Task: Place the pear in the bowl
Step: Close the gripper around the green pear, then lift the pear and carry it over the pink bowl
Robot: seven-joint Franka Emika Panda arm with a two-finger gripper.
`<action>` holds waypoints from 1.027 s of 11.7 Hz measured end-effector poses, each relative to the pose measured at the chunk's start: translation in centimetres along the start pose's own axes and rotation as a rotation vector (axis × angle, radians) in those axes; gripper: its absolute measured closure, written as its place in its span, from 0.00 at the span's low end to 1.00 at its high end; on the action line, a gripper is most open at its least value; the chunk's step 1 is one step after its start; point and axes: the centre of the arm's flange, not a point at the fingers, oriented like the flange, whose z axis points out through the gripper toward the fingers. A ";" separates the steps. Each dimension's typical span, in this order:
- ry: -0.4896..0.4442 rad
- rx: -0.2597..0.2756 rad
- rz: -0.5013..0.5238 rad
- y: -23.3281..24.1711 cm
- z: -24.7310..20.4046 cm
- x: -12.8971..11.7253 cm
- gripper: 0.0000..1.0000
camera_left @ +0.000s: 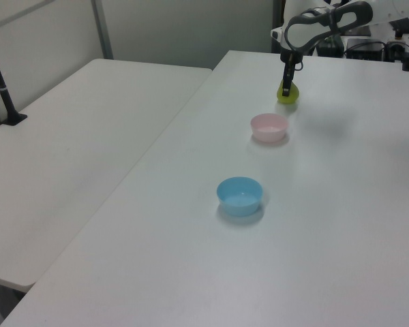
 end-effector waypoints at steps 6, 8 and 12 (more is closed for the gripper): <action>0.002 0.001 -0.003 0.0 -1.8 0.4 0.39; 0.006 0.006 -0.003 -1.2 -5.8 1.2 0.39; 0.005 0.024 -0.025 -5.9 -14.8 2.1 0.39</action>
